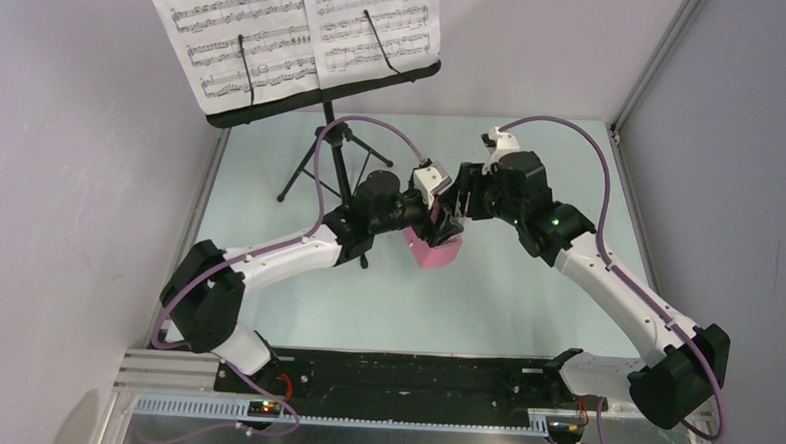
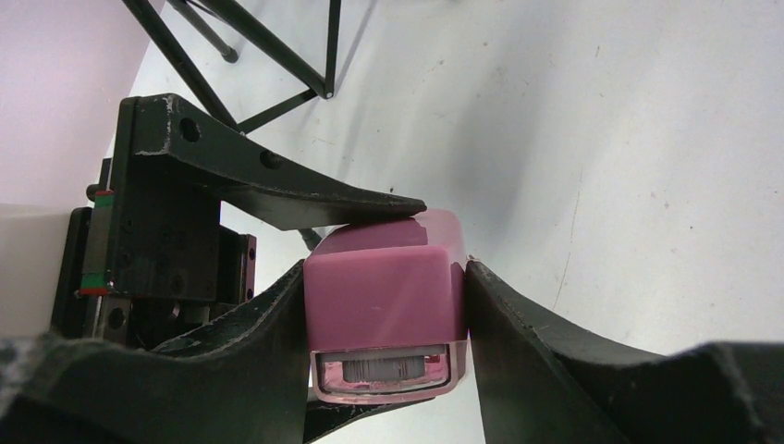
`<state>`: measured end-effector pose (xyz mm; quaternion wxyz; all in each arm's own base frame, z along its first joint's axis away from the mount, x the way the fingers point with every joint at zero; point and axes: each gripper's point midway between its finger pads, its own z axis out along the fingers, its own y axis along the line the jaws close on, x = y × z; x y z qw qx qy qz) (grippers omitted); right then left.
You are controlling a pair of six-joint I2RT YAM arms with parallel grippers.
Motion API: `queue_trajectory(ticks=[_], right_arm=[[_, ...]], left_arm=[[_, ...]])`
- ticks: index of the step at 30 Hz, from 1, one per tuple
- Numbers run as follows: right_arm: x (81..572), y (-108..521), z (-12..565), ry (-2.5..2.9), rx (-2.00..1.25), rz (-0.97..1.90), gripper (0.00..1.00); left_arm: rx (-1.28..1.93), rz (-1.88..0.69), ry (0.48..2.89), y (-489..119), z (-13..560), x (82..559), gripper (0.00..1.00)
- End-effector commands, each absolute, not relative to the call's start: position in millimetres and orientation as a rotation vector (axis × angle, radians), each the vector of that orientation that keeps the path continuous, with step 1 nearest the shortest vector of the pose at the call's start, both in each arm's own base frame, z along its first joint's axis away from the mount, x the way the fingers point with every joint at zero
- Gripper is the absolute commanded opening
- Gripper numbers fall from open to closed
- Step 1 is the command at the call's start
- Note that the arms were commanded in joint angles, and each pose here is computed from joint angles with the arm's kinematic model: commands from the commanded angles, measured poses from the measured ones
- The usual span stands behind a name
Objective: Set up the instrument practice props
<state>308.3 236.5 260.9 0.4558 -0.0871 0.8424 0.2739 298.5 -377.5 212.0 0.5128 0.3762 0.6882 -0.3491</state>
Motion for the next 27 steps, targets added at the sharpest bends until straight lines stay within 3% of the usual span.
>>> queue_trajectory(ticks=[1, 4, 7, 11, 18, 27], right_arm=[[301.3, 253.4, 350.3, 1.826, -0.233, 0.874, 0.26], [305.3, 247.0, 351.7, 1.827, -0.197, 0.869, 0.51], [310.4, 236.4, 353.4, 1.844, -0.094, 0.892, 0.7], [315.7, 225.8, 360.9, 1.835, -0.011, 0.941, 0.8], [322.6, 211.6, 367.8, 1.814, 0.038, 0.954, 0.83], [300.9, 195.8, 368.0, 1.756, -0.281, 1.024, 0.71]], left_arm=[[0.887, -0.834, 1.597, -373.4, 232.3, 307.2, 0.0], [0.911, -0.848, 1.577, -372.3, 235.6, 301.3, 0.0], [0.938, -0.847, 1.559, -370.3, 236.7, 297.1, 0.0], [0.961, -0.847, 1.546, -367.7, 238.6, 292.2, 0.0], [0.96, -0.861, 1.558, -363.9, 244.1, 290.8, 0.0], [0.969, -1.133, 1.524, -331.8, 309.4, 258.7, 0.0]])
